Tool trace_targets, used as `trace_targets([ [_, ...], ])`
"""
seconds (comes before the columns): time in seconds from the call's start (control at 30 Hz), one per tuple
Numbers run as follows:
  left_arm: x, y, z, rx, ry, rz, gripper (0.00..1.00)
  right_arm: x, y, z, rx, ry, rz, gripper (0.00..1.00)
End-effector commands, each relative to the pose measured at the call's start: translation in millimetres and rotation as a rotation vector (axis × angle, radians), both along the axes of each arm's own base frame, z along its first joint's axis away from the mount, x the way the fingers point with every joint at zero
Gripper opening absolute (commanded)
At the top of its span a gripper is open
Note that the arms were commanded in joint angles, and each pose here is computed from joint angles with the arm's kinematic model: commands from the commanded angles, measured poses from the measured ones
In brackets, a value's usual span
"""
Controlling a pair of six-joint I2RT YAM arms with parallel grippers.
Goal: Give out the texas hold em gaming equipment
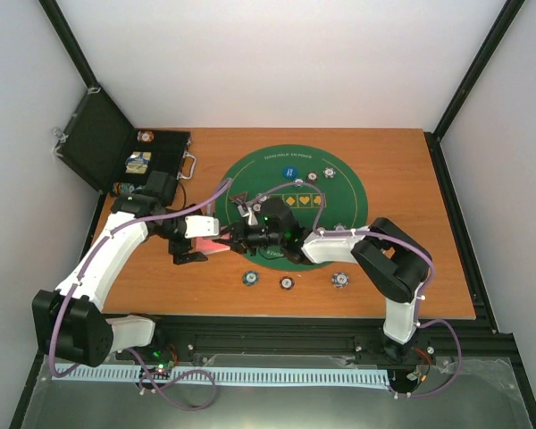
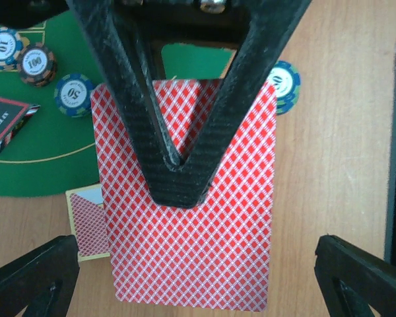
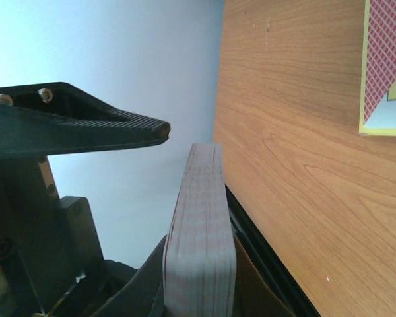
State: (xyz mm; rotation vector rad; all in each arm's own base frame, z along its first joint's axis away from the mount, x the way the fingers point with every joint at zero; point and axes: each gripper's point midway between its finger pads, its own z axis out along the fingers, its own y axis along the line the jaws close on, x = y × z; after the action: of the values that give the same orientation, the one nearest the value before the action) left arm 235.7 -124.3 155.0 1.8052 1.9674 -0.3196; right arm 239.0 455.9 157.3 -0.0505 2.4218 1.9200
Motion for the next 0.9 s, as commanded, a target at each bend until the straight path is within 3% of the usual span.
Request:
trace_targets([
  [0.0,-18.4,-14.5,5.5,-0.084,0.041,-0.077,1.0,-11.8,6.8,20.6,0.063,-0.038,0.026,0.03],
  [0.33,-28.5,-12.7,-8.2,-0.071,0.124,-0.085,1.0,-30.1,21.8,39.6,0.105,-0.075,0.076,0.03],
  [0.63,-30.8,-11.9,-6.7,-0.072,0.116,-0.074,0.84,-28.1,27.8,43.0,0.118,-0.075,0.081,0.03],
  [0.87,-27.6,-11.2,-8.0,-0.073,0.097,-0.047,0.84,-29.1,26.1,39.1,0.109,-0.069,0.079,0.03],
])
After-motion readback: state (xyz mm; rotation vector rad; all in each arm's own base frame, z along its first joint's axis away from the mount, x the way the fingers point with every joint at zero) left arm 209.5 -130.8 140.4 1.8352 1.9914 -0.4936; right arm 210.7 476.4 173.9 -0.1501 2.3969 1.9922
